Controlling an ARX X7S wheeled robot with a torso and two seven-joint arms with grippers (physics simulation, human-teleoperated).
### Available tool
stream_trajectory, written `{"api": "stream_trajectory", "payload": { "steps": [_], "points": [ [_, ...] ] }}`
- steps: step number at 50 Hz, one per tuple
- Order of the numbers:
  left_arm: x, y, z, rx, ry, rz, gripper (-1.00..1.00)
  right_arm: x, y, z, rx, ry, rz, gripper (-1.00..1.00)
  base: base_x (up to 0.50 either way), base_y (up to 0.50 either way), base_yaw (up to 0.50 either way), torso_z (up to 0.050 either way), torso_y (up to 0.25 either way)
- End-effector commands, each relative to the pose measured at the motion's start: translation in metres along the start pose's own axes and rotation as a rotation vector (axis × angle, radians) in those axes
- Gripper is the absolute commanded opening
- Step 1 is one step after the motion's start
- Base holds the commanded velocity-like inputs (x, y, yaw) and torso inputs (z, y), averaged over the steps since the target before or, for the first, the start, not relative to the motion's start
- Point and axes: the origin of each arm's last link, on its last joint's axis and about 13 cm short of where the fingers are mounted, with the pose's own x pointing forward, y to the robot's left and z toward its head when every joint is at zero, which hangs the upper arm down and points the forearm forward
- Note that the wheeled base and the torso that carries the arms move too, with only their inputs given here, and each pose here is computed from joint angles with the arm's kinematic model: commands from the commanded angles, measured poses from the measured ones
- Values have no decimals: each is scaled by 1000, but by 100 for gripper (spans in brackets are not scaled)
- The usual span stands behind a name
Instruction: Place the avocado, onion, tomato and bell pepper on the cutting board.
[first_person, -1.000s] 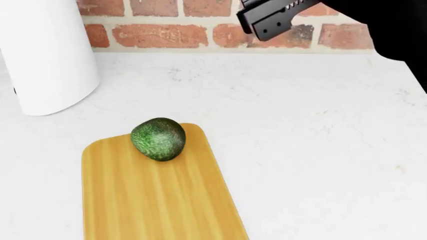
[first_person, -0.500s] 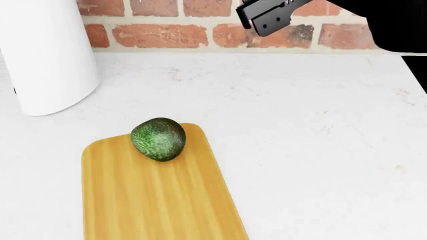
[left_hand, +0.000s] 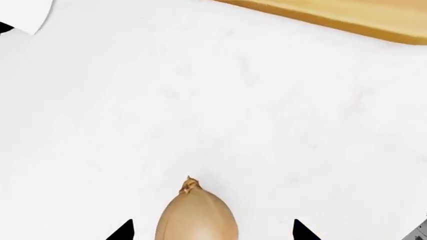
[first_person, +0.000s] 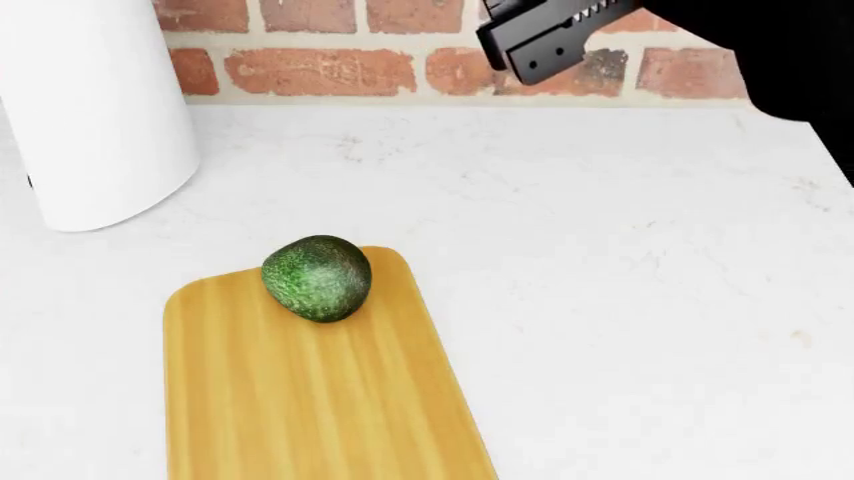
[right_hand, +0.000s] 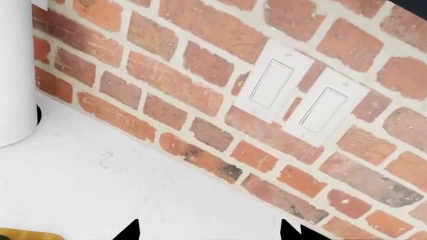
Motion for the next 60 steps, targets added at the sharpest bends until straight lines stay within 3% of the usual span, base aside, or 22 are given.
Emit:
{"api": "stream_trajectory", "payload": {
  "steps": [1, 20, 37, 38, 46, 60],
  "points": [
    [10, 5, 1, 3, 2, 8, 100, -2, 2, 6, 4, -30, 48, 100, 0, 0, 0, 0, 0],
    [39, 12, -13, -39, 56, 9, 100, -3, 2, 8, -1, -25, 47, 100, 0, 0, 0, 0, 0],
    [45, 13, -24, -44, 93, 32, 100, -5, 3, 7, -2, -28, 45, 100, 0, 0, 0, 0, 0],
    [44, 14, -23, -48, 87, 39, -100, -5, 3, 8, -2, -29, 45, 100, 0, 0, 0, 0, 0],
    [33, 9, -14, -15, 22, 46, -100, -10, -1, 13, 6, -49, 27, 100, 0, 0, 0, 0, 0],
    [3, 3, 37, 65, -173, 9, -100, -11, -9, 12, 27, -57, -12, 100, 0, 0, 0, 0, 0]
  ]
}}
